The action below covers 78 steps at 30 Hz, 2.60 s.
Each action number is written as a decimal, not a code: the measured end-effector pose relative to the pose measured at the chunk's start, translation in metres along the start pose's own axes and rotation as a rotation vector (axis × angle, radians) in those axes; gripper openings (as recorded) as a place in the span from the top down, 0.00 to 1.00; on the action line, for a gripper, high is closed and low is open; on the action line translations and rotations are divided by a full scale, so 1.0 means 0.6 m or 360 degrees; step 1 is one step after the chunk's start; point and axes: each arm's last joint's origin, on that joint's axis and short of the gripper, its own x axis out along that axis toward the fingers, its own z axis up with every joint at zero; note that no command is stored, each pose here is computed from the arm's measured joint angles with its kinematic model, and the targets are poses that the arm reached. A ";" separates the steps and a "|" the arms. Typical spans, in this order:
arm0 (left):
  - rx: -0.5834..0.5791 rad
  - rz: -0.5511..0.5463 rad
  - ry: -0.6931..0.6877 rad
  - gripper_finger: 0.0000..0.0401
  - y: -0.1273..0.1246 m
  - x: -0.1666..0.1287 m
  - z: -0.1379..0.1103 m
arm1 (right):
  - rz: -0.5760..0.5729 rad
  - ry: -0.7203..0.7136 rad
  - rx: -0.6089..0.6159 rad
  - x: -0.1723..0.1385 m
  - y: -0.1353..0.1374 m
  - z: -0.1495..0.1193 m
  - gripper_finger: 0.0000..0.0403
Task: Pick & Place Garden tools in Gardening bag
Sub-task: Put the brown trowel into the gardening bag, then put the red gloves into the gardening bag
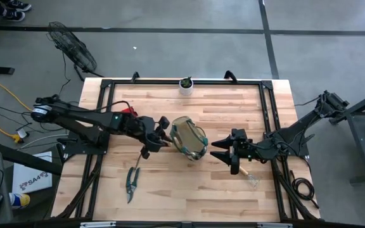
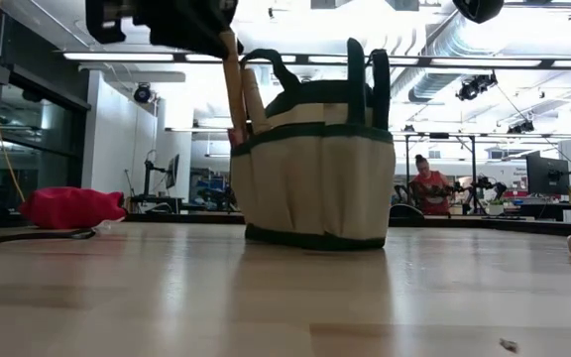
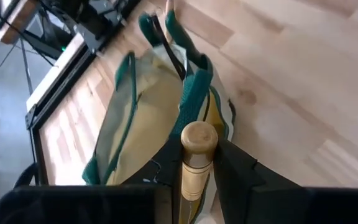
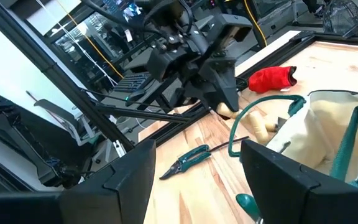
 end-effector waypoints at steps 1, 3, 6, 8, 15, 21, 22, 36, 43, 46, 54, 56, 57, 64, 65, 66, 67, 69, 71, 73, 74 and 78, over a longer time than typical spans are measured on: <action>0.0017 -0.0008 0.0006 0.84 -0.001 0.003 -0.001 | 0.0000 0.0000 0.0000 0.000 0.000 0.000 0.44; 0.0043 -0.0007 0.0004 0.82 -0.001 0.008 -0.001 | 0.0000 -0.0001 0.0001 0.000 0.000 0.000 0.44; 0.0057 0.0007 0.0015 0.79 -0.001 0.014 -0.001 | 0.0001 -0.0001 0.0000 0.000 0.000 0.000 0.44; 0.0063 0.0022 0.0002 0.77 0.001 0.014 0.000 | 0.0001 -0.0001 0.0000 0.000 0.000 0.000 0.44; 0.0054 0.0039 -0.0014 0.71 0.002 0.014 0.002 | 0.0030 0.0025 0.0000 0.000 0.001 -0.001 0.44; -0.0026 0.0089 0.0029 0.64 0.004 0.014 0.001 | 0.0041 0.0034 0.0001 0.000 0.001 -0.001 0.44; -0.0027 0.0104 0.0043 0.63 0.004 0.014 0.000 | 0.0041 0.0034 0.0001 0.000 0.001 -0.001 0.44; -0.0290 0.0336 -0.0079 0.70 0.022 -0.070 0.011 | 0.0035 0.0042 0.0031 0.000 0.001 -0.002 0.44; -0.0848 0.0242 -0.0064 0.97 0.008 -0.124 -0.004 | 0.0035 0.0042 0.0031 0.000 0.001 -0.002 0.44; -0.1110 0.0195 -0.0019 0.98 0.001 -0.137 -0.012 | 0.0035 0.0042 0.0031 0.000 0.001 -0.002 0.44; -0.1615 0.0050 0.0234 1.00 -0.022 -0.140 -0.033 | 0.0035 0.0041 0.0045 0.000 0.001 -0.002 0.44; -0.1638 0.0041 0.0285 1.00 -0.025 -0.138 -0.036 | 0.0034 0.0042 0.0063 0.000 0.001 -0.002 0.44; -0.1639 0.0041 0.0289 1.00 -0.025 -0.137 -0.037 | 0.0034 0.0042 0.0065 0.000 0.001 -0.002 0.44; -0.1634 0.0058 0.0269 1.00 -0.023 -0.137 -0.035 | 0.0035 0.0042 0.0024 0.000 0.001 -0.002 0.44; -0.1637 0.0059 0.0268 1.00 -0.023 -0.137 -0.035 | 0.0035 0.0042 0.0025 0.000 0.001 -0.002 0.44; -0.1640 0.0060 0.0269 1.00 -0.023 -0.137 -0.035 | 0.0034 0.0042 0.0029 0.000 0.001 -0.002 0.44; -0.1642 0.0065 0.0270 1.00 -0.023 -0.137 -0.036 | 0.0034 0.0042 0.0031 0.000 0.001 -0.002 0.44; -0.1644 0.0077 0.0272 1.00 -0.023 -0.138 -0.036 | 0.0034 0.0042 0.0036 0.000 0.001 -0.002 0.44; -0.1644 0.0078 0.0272 1.00 -0.023 -0.138 -0.036 | 0.0046 0.0052 0.0037 0.000 0.001 -0.002 0.44; -0.1651 0.0094 0.0275 1.00 -0.023 -0.138 -0.036 | 0.0065 0.0069 0.0037 0.000 0.002 -0.003 0.44; -0.1660 0.0105 0.0276 1.00 -0.022 -0.138 -0.036 | 0.0072 0.0078 0.0035 0.000 0.002 -0.003 0.44; -0.1736 0.0158 0.0282 1.00 -0.021 -0.138 -0.037 | 0.0126 0.0138 0.0016 0.001 0.003 -0.007 0.44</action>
